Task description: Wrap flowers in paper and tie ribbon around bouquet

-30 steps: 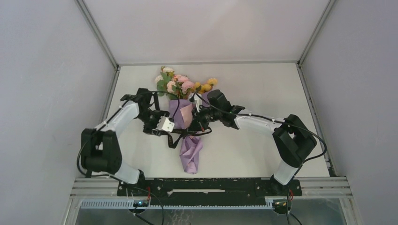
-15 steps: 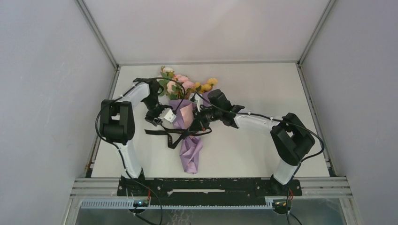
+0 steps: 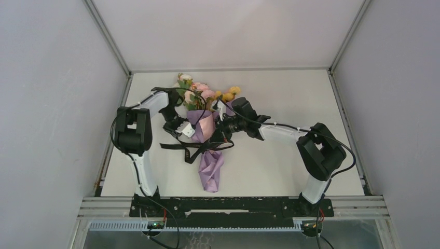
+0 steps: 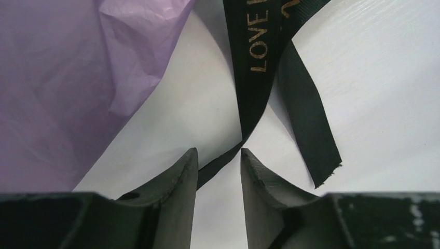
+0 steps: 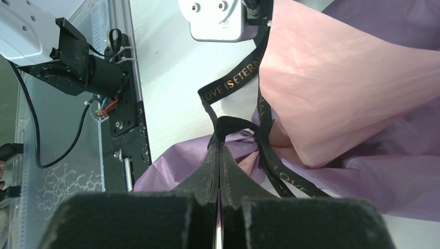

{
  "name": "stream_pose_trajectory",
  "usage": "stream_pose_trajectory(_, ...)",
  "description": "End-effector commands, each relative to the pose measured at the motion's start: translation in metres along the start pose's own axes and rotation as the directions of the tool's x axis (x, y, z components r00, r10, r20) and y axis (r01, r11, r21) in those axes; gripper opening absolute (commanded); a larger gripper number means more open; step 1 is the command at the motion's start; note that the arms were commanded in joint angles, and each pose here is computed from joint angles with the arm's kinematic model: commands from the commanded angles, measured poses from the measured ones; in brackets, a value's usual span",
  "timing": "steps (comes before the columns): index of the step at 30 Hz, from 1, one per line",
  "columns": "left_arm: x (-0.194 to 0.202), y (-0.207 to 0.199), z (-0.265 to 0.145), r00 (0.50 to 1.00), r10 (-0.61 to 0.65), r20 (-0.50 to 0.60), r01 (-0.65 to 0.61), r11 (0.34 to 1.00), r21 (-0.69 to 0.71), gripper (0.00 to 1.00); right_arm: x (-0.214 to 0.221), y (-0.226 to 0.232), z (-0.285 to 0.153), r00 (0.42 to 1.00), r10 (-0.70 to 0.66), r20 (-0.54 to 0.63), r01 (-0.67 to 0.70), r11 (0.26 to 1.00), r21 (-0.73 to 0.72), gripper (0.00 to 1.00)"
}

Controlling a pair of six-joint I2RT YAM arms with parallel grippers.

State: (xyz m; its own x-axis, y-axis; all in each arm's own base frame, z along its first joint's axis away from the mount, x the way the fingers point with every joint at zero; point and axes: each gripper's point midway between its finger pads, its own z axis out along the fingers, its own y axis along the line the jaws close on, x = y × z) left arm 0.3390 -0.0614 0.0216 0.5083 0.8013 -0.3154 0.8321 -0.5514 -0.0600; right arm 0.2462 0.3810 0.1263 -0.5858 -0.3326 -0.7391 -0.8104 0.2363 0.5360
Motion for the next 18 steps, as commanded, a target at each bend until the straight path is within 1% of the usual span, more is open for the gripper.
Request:
stream_pose_trajectory(1, -0.002, 0.007, -0.013, 0.999, 0.042, -0.033, -0.043, 0.999, -0.032, 0.36, -0.018, 0.008, -0.001, 0.998, -0.035, 0.049, 0.036, 0.999, -0.019, 0.0)
stream_pose_trajectory(3, -0.002, 0.006, -0.013, 0.997, 0.058, -0.05, -0.059, 0.998, -0.029, 0.28, -0.017, 0.009, -0.002, 0.998, -0.038, 0.045, 0.038, 0.999, -0.015, 0.0)
stream_pose_trajectory(5, -0.002, 0.006, -0.012, 0.996, 0.055, -0.074, -0.057, 0.998, -0.031, 0.1, -0.016, 0.009, -0.002, 0.998, -0.044, 0.039, 0.044, 0.999, -0.007, 0.0)
stream_pose_trajectory(6, -0.002, 0.005, -0.012, 0.995, 0.051, -0.086, -0.054, 0.998, -0.031, 0.02, -0.016, 0.009, -0.003, 0.998, -0.046, 0.037, 0.046, 0.999, -0.002, 0.0)
stream_pose_trajectory(7, -0.001, 0.003, -0.011, 0.994, 0.051, -0.098, -0.053, 0.998, -0.021, 0.0, -0.014, 0.009, -0.004, 0.998, -0.046, 0.032, 0.046, 0.999, 0.001, 0.0)
stream_pose_trajectory(10, 0.002, -0.005, -0.01, 0.991, 0.052, -0.126, -0.053, 0.999, -0.002, 0.0, -0.015, 0.012, -0.006, 0.998, -0.056, 0.032, 0.056, 0.998, 0.009, 0.0)
stream_pose_trajectory(12, 0.005, -0.01, -0.012, 0.988, 0.025, -0.151, -0.027, 1.0, -0.007, 0.0, -0.016, 0.014, -0.007, 0.997, -0.065, 0.033, 0.064, 0.998, 0.011, 0.0)
stream_pose_trajectory(15, 0.002, -0.001, -0.032, 0.987, -0.079, -0.141, 0.065, 0.993, -0.1, 0.0, -0.016, 0.017, -0.006, 0.997, -0.072, 0.031, 0.071, 0.997, 0.013, 0.0)
stream_pose_trajectory(16, -0.002, 0.002, -0.045, 0.984, -0.136, -0.118, 0.119, 0.983, -0.144, 0.0, -0.017, 0.016, -0.006, 0.997, -0.074, 0.033, 0.073, 0.997, 0.019, 0.0)
stream_pose_trajectory(18, -0.015, 0.001, -0.069, 0.979, -0.196, -0.062, 0.181, 0.966, -0.187, 0.0, -0.018, 0.017, -0.005, 0.997, -0.071, 0.035, 0.07, 0.997, 0.028, 0.0)
